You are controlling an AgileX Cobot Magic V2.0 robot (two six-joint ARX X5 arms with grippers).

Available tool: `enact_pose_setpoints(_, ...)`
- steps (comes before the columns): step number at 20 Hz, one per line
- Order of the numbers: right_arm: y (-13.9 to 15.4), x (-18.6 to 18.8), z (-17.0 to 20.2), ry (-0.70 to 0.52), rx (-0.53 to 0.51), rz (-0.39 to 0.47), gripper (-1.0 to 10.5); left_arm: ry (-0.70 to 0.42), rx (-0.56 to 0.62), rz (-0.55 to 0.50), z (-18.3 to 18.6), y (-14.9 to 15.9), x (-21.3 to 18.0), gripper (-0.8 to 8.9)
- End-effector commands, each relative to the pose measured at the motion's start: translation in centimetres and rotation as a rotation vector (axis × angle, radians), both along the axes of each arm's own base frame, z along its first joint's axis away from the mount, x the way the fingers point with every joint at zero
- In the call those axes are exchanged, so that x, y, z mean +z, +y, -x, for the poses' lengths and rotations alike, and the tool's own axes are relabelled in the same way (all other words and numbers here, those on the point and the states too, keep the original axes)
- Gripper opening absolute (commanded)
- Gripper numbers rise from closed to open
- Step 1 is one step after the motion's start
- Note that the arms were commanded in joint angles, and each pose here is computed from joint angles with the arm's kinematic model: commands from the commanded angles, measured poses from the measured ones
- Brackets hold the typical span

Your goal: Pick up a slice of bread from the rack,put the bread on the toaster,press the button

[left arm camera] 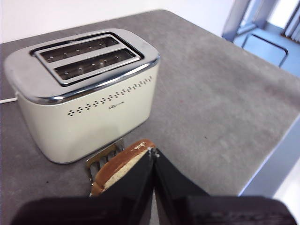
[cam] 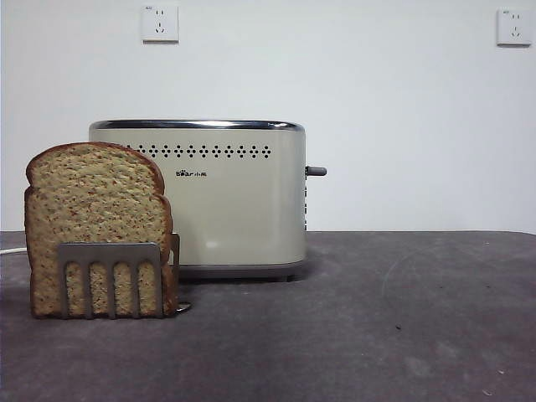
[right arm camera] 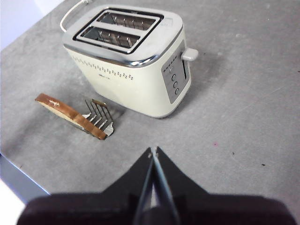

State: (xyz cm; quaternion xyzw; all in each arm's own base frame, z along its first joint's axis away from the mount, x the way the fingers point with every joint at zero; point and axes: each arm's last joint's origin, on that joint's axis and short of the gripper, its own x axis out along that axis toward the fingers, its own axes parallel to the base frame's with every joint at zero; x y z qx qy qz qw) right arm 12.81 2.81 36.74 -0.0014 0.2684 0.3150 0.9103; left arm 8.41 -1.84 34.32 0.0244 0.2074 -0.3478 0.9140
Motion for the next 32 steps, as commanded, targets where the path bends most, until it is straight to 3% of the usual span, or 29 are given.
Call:
enact_pose_setpoints(1, 0.0, 0.1, 0.0, -0.018, 0.013, 0.012, -0.1, -0.027, -0.04, -0.031, -0.1, -0.2, 0.1, 0.59)
enact_pose_setpoints(2, 0.0, 0.1, 0.0, -0.018, 0.013, 0.012, -0.1, -0.027, -0.035, -0.04, -0.1, -0.2, 0.1, 2.47)
enact_pose_setpoints(3, 0.0, 0.1, 0.0, -0.018, 0.013, 0.012, -0.1, -0.029, -0.02, -0.056, -0.1, -0.2, 0.1, 5.12)
enact_pose_setpoints(4, 0.0, 0.1, 0.0, -0.017, 0.013, 0.012, -0.1, -0.036, -0.013, -0.072, -0.2, -0.3, 0.1, 6.8)
enact_pose_setpoints(8, 0.0, 0.1, 0.0, -0.017, 0.013, 0.012, -0.1, -0.068, -0.07, -0.171, -0.8, -1.0, 0.2, 6.91)
enact_pose_setpoints(19, 0.0, 0.1, 0.0, -0.014, 0.014, 0.012, -0.1, -0.094, -0.331, -0.662, -7.3, -7.4, 1.5, 6.91)
enact_pose_setpoints(23, 0.0, 0.0, 0.1, -0.011, 0.014, 0.013, -0.1, 0.005, -0.405, -0.779, -10.1, -9.7, -0.9, 6.87)
enact_pose_setpoints(27, 0.0, 0.0, 0.1, -0.011, 0.014, 0.012, -0.1, 0.096, -0.465, -0.829, -12.1, -11.0, -3.2, 6.86)
enact_pose_setpoints(32, 0.0, 0.0, 0.1, -0.011, 0.014, 0.013, -0.1, 0.188, -0.525, -0.879, -13.8, -12.1, -5.8, 5.93)
